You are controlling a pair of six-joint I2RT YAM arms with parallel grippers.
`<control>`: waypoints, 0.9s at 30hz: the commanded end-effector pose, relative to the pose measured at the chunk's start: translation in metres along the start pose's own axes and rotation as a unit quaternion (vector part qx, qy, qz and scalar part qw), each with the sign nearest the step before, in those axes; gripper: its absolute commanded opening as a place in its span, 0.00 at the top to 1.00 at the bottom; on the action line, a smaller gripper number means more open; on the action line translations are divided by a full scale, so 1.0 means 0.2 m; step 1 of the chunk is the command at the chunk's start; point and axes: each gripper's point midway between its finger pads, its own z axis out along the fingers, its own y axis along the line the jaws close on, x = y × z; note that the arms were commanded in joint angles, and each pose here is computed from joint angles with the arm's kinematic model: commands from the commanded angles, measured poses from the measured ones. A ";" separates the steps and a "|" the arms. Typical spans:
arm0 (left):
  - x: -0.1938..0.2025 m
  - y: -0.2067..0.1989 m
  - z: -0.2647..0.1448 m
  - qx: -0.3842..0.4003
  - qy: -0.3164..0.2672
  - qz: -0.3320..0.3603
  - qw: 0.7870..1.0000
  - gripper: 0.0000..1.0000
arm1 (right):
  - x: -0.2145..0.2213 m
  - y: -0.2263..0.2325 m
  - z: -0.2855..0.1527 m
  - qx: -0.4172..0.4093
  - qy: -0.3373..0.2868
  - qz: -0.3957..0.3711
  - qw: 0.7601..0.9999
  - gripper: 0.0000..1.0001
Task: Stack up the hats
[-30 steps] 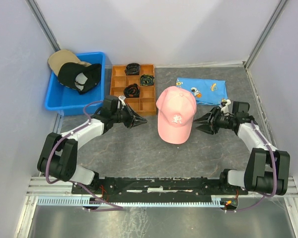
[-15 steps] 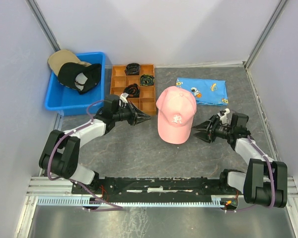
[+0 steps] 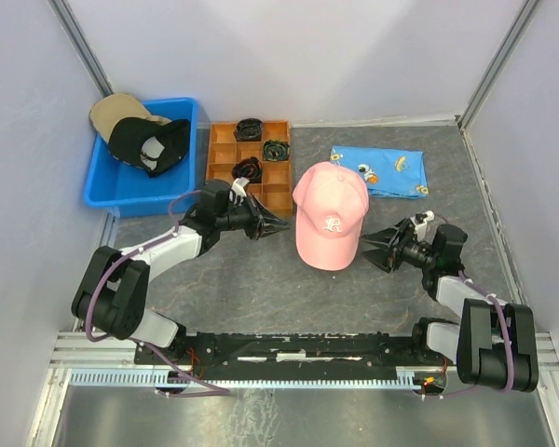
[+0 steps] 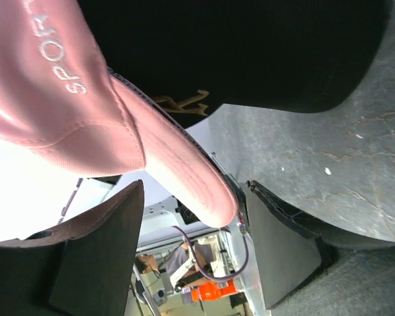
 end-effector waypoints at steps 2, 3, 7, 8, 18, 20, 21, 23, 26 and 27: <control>0.09 -0.07 0.00 0.016 0.018 0.002 1.000 0.97 | 0.00 0.12 0.01 -0.050 -0.012 -0.030 0.998 0.29; 0.10 -0.08 0.01 0.017 0.021 0.003 1.000 0.97 | 0.01 0.11 0.01 -0.048 -0.011 -0.028 0.998 0.28; 0.14 -0.10 0.01 0.019 0.024 0.004 1.000 0.97 | 0.07 0.09 0.04 -0.041 -0.001 -0.027 0.999 0.28; 0.14 -0.10 0.01 0.019 0.025 0.003 1.000 0.97 | 0.09 0.08 0.05 -0.039 0.001 -0.027 0.999 0.28; 0.20 -0.03 0.01 0.005 0.028 0.000 1.000 0.97 | 0.17 0.06 0.12 -0.025 0.011 -0.041 0.999 0.31; 0.21 -0.03 0.01 0.004 0.030 0.001 1.000 0.97 | 0.16 0.05 0.12 -0.021 0.006 -0.039 0.999 0.35; 0.21 -0.02 0.01 0.002 0.030 0.000 1.000 0.97 | 0.16 0.05 0.12 -0.018 0.003 -0.041 0.999 0.41; 0.22 -0.03 0.01 0.004 0.029 0.001 1.000 0.97 | 0.16 0.02 0.11 -0.003 -0.001 -0.044 0.999 0.56; 0.22 -0.03 0.00 0.003 0.027 0.002 1.000 0.97 | 0.16 -0.03 0.10 0.036 -0.008 -0.047 0.998 0.72; 0.22 -0.02 0.00 0.002 0.028 0.003 1.000 0.97 | 0.15 -0.03 0.09 0.043 -0.012 -0.056 0.997 0.75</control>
